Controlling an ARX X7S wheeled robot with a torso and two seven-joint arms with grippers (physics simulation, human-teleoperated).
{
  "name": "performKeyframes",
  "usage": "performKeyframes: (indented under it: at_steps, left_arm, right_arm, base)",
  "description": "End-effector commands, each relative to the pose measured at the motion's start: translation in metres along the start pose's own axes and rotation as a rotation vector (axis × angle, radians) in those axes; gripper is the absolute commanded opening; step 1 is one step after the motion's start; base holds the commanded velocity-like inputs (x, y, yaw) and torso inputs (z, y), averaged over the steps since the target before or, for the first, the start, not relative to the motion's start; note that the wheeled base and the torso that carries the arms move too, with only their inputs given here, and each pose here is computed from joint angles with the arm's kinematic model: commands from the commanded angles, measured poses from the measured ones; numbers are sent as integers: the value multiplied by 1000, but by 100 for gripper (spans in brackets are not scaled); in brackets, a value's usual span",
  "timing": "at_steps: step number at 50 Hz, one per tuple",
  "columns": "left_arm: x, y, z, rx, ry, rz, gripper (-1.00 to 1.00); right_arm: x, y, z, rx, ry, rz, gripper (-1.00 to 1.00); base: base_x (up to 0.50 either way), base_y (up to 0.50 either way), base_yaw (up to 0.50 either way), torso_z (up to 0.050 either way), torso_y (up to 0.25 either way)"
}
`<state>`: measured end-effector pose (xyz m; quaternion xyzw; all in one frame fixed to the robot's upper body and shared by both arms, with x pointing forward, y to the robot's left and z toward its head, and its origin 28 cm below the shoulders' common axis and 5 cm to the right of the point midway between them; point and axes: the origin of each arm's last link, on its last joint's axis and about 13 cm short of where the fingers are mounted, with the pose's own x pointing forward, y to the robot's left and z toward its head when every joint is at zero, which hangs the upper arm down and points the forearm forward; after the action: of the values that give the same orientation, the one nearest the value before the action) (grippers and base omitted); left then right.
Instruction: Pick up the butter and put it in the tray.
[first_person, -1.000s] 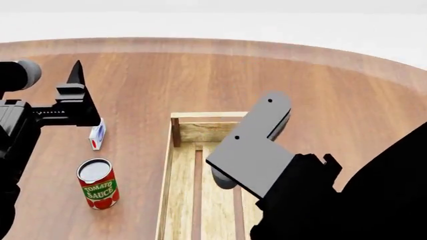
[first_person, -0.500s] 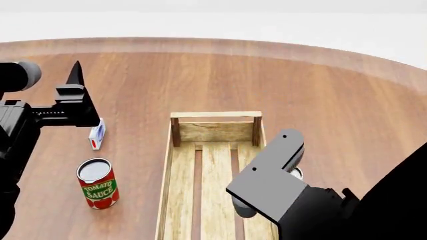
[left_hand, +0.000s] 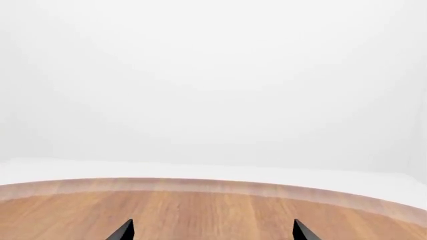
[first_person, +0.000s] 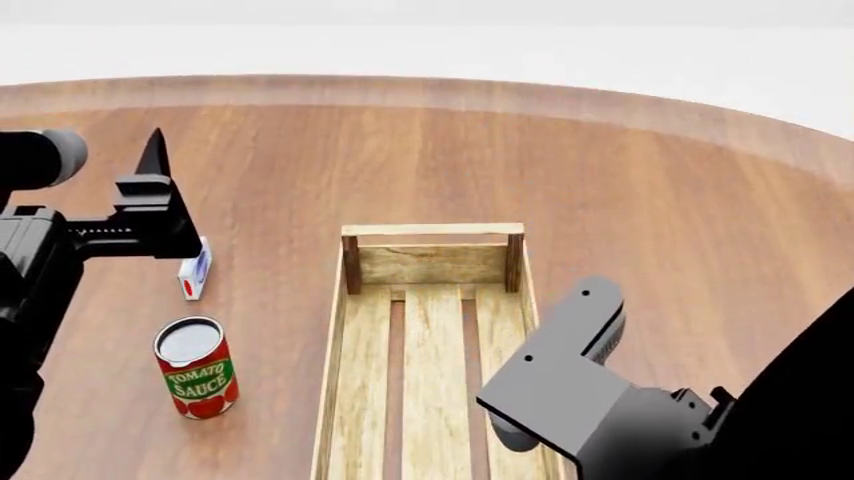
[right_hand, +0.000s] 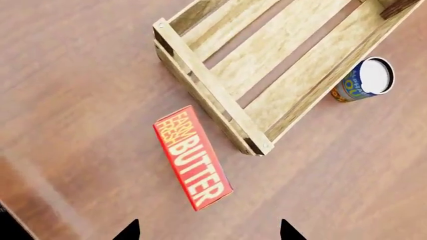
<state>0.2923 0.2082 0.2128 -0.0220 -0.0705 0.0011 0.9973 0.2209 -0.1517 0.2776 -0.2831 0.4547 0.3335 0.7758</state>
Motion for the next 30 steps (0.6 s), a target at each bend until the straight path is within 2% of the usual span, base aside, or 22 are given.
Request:
performKeyframes:
  at_steps: [1,11,30]
  left_arm:
    - [0,0,-2,1,4,1,100]
    - [1,0,-3,3,5,0,100]
    - [1,0,-7,7,13,-1,100]
  right_arm:
    - [6,-1,-3,-20,52,46,100]
    - [13,-8,-3,-57,96,47,100]
    - [26,-19,-1,-63,80,36,100]
  base:
    - [0,0,0,0,0]
    - [0,0,0,0,0]
    - [0,0,0,0,0]
